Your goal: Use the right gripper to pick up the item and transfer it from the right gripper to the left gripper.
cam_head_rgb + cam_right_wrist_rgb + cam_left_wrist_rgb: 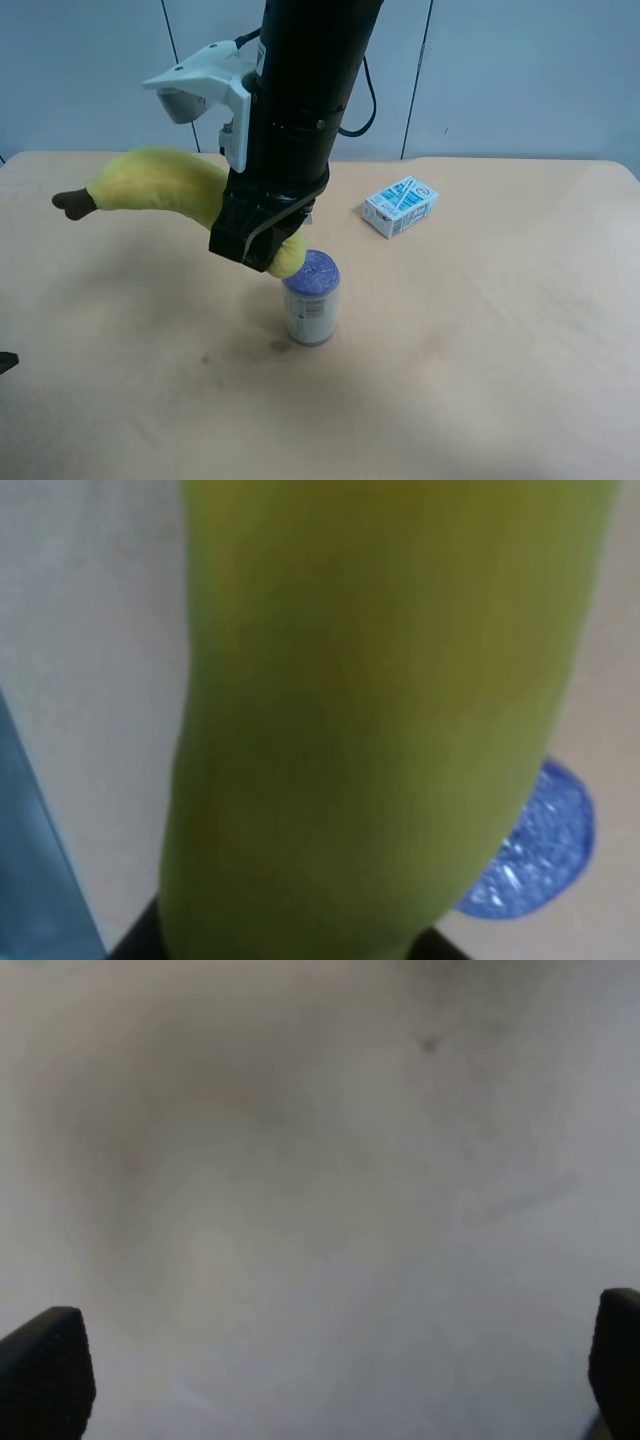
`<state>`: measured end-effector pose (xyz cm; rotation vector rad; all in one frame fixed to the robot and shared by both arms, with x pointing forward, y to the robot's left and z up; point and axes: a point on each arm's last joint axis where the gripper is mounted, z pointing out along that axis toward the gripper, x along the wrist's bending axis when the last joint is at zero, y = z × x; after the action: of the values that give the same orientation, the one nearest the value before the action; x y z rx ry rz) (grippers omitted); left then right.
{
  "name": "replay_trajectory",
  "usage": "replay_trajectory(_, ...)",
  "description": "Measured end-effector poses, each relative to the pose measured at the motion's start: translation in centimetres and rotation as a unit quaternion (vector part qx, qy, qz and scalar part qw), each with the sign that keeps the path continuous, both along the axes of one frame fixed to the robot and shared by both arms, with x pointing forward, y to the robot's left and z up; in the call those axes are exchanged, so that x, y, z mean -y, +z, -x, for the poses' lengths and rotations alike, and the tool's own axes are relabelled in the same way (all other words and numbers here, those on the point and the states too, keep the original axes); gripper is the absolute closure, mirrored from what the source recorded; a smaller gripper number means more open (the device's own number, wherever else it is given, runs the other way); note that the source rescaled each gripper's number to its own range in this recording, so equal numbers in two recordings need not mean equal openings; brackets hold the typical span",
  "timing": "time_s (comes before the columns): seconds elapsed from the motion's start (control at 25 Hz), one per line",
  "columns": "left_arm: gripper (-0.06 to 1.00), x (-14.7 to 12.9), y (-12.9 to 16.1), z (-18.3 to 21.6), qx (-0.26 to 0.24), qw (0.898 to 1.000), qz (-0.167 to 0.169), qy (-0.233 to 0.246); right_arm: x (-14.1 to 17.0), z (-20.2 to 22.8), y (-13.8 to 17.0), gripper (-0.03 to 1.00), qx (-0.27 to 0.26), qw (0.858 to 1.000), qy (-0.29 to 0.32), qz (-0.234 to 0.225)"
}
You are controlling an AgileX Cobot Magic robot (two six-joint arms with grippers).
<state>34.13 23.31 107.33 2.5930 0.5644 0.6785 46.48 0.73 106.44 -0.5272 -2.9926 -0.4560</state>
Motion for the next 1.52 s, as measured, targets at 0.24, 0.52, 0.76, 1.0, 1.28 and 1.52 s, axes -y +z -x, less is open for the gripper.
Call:
replay_trajectory(0.24,-0.06,1.9,0.7,-1.7,0.019,1.0,0.019,-0.012,-0.7,0.7,-0.5,0.97,0.0,1.0,0.015,0.008)
replay_trajectory(0.52,-0.06,4.7,2.6,-3.9,0.027,0.999,0.034,-0.031,-1.6,1.6,-0.9,0.97,0.006,0.999,0.035,0.018)
replay_trajectory(0.76,-0.06,7.5,0.7,-4.6,-0.004,0.997,-0.014,-0.079,-1.6,1.6,-1.0,0.97,0.002,0.999,0.035,0.019)
replay_trajectory(1.0,-0.02,8.3,0.3,-5.3,0.002,0.997,-0.012,-0.08,-1.6,1.7,-1.1,0.97,0.001,0.999,0.036,0.02)
replay_trajectory(1.28,0.73,8.2,0.4,-5.5,0.011,0.997,-0.02,-0.08,-1.4,1.8,-1.1,0.97,-0.006,0.999,0.039,0.031)
replay_trajectory(1.52,0.94,8.2,0.4,-5.5,0.011,0.997,-0.02,-0.08,-1.4,1.8,-1.1,0.97,-0.006,0.999,0.039,0.031)
